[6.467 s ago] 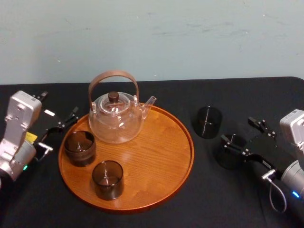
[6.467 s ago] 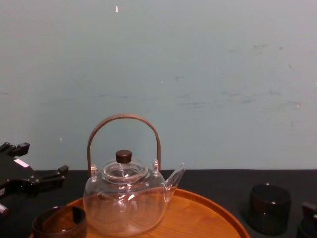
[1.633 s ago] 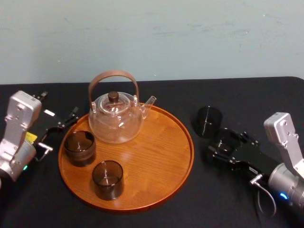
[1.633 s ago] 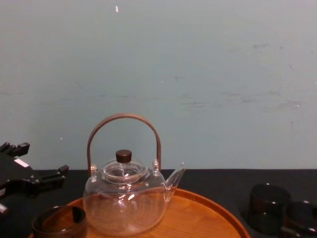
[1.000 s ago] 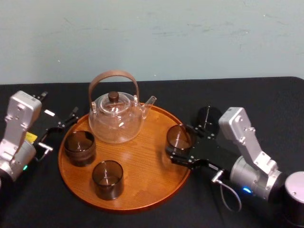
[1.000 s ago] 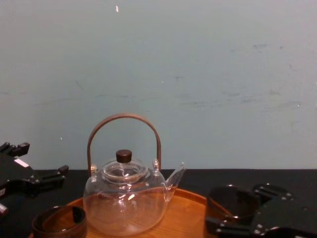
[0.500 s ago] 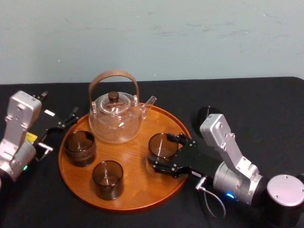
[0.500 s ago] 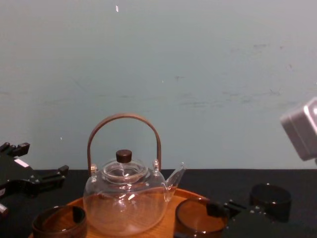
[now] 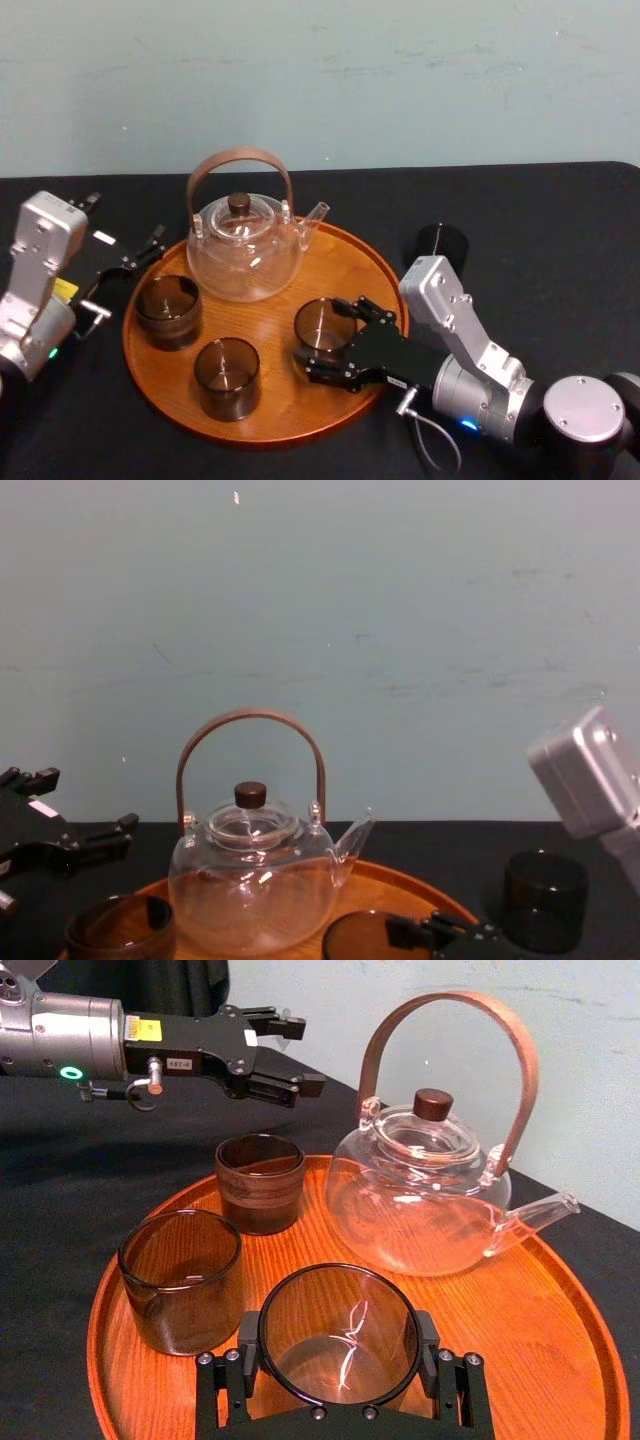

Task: Pick up the glass from the table and place it on the tray.

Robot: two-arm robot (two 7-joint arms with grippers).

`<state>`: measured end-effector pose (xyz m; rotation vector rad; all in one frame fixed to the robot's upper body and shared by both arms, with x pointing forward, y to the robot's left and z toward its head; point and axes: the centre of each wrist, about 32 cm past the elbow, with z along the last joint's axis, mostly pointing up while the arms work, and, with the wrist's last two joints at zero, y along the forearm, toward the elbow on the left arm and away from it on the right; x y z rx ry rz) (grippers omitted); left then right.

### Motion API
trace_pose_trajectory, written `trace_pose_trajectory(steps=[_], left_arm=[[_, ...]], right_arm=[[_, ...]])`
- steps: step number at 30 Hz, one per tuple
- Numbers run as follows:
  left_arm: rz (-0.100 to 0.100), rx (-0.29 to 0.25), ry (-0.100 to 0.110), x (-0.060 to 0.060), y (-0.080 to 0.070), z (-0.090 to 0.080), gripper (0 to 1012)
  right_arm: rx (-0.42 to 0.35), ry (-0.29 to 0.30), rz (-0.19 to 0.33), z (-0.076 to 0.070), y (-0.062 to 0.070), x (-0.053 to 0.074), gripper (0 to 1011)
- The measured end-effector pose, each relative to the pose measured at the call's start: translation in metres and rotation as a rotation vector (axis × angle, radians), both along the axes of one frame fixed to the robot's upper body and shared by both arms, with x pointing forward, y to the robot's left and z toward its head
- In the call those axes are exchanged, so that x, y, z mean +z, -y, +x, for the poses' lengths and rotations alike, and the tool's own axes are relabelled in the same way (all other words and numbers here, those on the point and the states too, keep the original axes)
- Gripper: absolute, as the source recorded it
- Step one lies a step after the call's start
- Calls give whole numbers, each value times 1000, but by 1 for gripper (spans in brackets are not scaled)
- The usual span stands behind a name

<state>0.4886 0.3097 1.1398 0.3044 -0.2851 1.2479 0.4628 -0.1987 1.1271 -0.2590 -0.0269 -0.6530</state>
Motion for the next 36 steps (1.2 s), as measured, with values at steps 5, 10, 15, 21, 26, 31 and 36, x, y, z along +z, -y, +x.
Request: trace_pose_trajectory(steps=[5, 10, 15, 21, 26, 31, 36], left_arm=[[0, 0, 0, 0, 0, 0, 1001], [0, 0, 0, 0, 0, 0, 1002], [0, 0, 0, 0, 0, 0, 1002], [0, 0, 0, 0, 0, 0, 1001], [0, 0, 0, 0, 0, 0, 1002], [0, 0, 0, 0, 0, 0, 1001], [0, 0, 0, 0, 0, 0, 1001]], right_arm=[[11, -2, -7, 1, -3, -2, 915], [20, -3, -9, 1, -5, -3, 915], [24, 0, -12, 3, -7, -3, 915], [26, 0, -16, 4, -8, -4, 915], [30, -3, -17, 5, -9, -5, 915], [32, -12, -21, 8, -10, -8, 915], [36, -18, -23, 9, -12, -10, 915]])
